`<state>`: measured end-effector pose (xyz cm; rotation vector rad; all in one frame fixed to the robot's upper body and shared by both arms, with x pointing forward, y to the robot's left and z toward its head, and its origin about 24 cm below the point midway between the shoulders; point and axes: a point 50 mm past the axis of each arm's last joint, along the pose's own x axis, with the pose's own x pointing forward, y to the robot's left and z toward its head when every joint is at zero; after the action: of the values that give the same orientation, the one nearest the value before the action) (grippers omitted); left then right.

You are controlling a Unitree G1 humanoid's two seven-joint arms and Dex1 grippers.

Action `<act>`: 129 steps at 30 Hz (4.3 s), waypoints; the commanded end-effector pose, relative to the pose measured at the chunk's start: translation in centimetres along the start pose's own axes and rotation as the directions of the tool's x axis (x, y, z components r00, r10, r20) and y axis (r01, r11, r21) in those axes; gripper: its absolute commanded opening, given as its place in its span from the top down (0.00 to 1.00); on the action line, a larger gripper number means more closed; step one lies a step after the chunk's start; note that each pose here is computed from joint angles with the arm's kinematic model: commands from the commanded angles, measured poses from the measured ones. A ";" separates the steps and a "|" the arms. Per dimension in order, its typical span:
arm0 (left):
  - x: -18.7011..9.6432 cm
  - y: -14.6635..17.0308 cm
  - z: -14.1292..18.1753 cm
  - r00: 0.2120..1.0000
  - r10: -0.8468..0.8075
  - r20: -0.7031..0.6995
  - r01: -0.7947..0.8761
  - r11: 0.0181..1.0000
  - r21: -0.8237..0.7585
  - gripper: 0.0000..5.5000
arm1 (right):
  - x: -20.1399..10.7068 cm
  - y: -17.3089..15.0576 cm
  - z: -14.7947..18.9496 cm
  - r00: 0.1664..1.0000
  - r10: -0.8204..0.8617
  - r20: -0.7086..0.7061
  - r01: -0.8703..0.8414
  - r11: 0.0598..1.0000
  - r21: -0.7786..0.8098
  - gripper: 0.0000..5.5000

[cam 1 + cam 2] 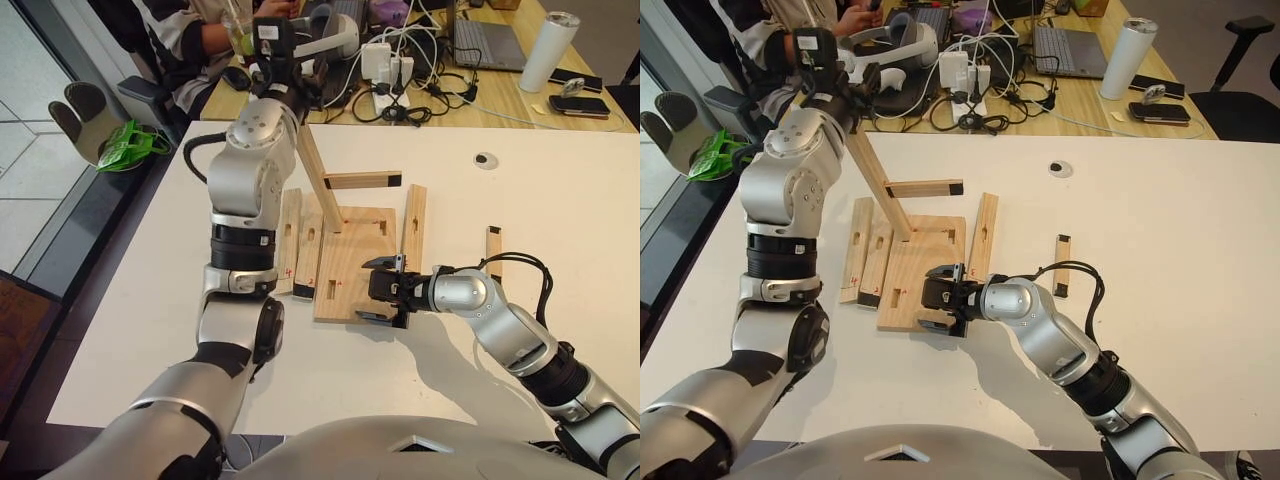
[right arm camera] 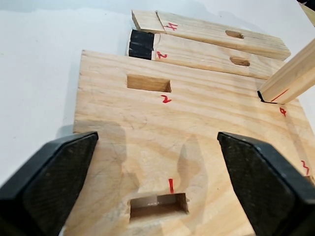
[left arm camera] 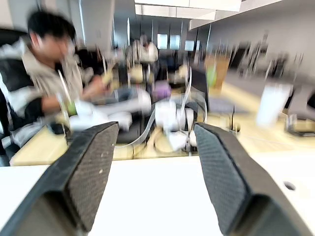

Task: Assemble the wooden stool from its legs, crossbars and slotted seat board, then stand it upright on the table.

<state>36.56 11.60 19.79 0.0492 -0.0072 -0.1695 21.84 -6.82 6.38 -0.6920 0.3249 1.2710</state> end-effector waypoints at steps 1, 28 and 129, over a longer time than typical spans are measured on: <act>-2.5 -2.2 -9.5 0.939 -0.073 -0.337 0.079 0.997 0.004 0.49 | -0.1 -0.2 0.0 1.000 -0.001 -0.006 0.001 1.000 -0.013 0.18; -6.6 8.9 0.9 0.926 0.373 0.063 -0.340 0.892 -0.297 0.49 | 1.9 -2.7 -2.6 0.975 -0.114 -0.189 0.079 0.980 -0.181 0.18; -9.2 10.0 -1.8 0.978 0.202 0.057 -0.209 0.904 0.374 0.63 | -5.1 -10.6 6.0 0.661 -0.572 0.486 -0.018 0.635 0.772 0.18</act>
<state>29.10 23.52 16.22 0.4283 0.0595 0.0377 29.17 -8.05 15.58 0.3873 0.0649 0.8251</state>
